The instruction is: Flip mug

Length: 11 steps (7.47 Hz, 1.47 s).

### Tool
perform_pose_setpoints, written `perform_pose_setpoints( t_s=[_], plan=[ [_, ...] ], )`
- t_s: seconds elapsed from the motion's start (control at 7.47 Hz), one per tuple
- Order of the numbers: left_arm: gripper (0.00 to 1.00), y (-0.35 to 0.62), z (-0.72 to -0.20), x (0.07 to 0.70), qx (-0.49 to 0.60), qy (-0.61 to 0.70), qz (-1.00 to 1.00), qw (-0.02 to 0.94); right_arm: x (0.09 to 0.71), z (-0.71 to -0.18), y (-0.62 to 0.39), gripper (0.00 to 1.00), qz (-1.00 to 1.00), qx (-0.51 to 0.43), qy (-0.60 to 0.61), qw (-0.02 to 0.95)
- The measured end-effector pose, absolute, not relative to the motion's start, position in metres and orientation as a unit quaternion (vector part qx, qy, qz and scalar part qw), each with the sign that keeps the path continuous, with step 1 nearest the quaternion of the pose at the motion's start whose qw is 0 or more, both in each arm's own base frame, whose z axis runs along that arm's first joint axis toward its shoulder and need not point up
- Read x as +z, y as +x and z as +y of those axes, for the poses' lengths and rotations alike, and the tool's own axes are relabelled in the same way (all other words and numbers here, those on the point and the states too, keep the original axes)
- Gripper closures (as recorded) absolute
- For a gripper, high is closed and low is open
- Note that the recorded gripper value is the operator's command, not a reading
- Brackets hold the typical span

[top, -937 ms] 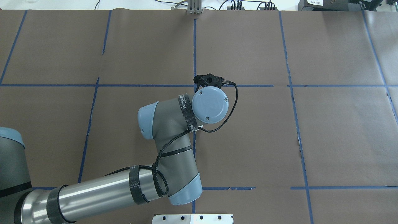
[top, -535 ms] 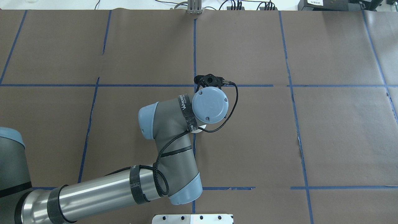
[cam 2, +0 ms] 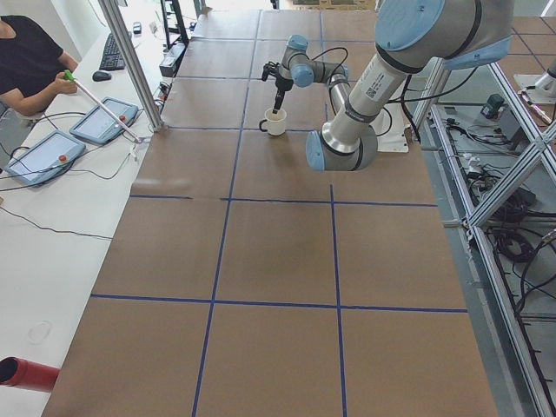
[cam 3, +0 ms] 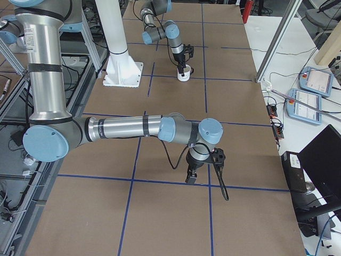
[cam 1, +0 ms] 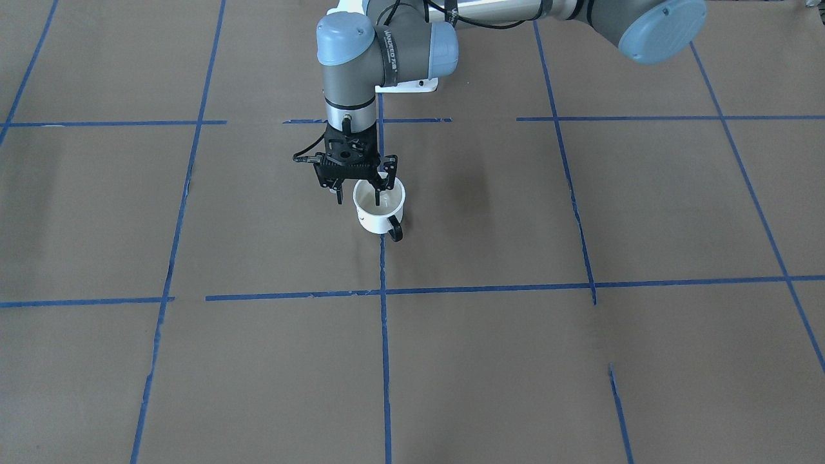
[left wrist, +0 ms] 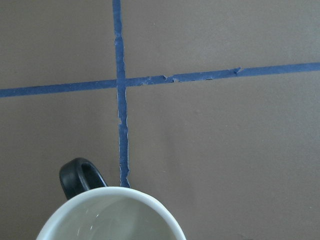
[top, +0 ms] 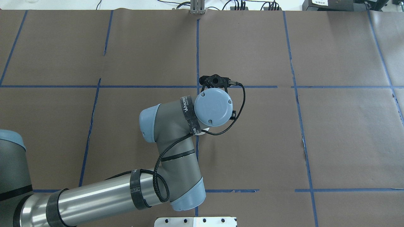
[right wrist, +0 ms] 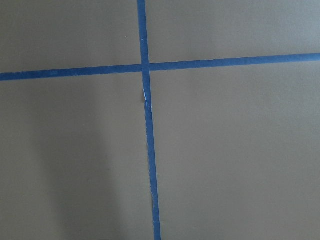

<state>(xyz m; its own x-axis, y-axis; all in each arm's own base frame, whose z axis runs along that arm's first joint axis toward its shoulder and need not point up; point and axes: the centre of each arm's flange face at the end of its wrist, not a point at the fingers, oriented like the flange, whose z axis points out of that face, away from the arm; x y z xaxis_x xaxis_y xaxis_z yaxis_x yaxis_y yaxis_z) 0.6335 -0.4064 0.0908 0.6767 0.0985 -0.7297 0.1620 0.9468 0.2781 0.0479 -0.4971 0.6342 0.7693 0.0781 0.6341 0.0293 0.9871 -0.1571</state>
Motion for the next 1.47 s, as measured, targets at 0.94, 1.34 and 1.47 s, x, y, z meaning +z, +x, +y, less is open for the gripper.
perform_pose_setpoints(
  t_s=[0.94,1.34,1.47],
  plan=[
    [0.0,0.42,-0.49,0.105,0.105,0.239,0.39,0.883,0.634,-0.497,0.048,0.0,-0.339,0.013,-0.079,0.937],
    [0.0,0.308,-0.556,0.202,0.191,0.262,0.362,0.874,0.634,-0.497,0.048,0.0,-0.339,0.013,-0.079,0.937],
    [0.0,0.275,-0.567,0.251,0.207,0.268,0.362,0.869,0.634,-0.497,0.048,0.0,-0.339,0.013,-0.079,0.937]
  ],
)
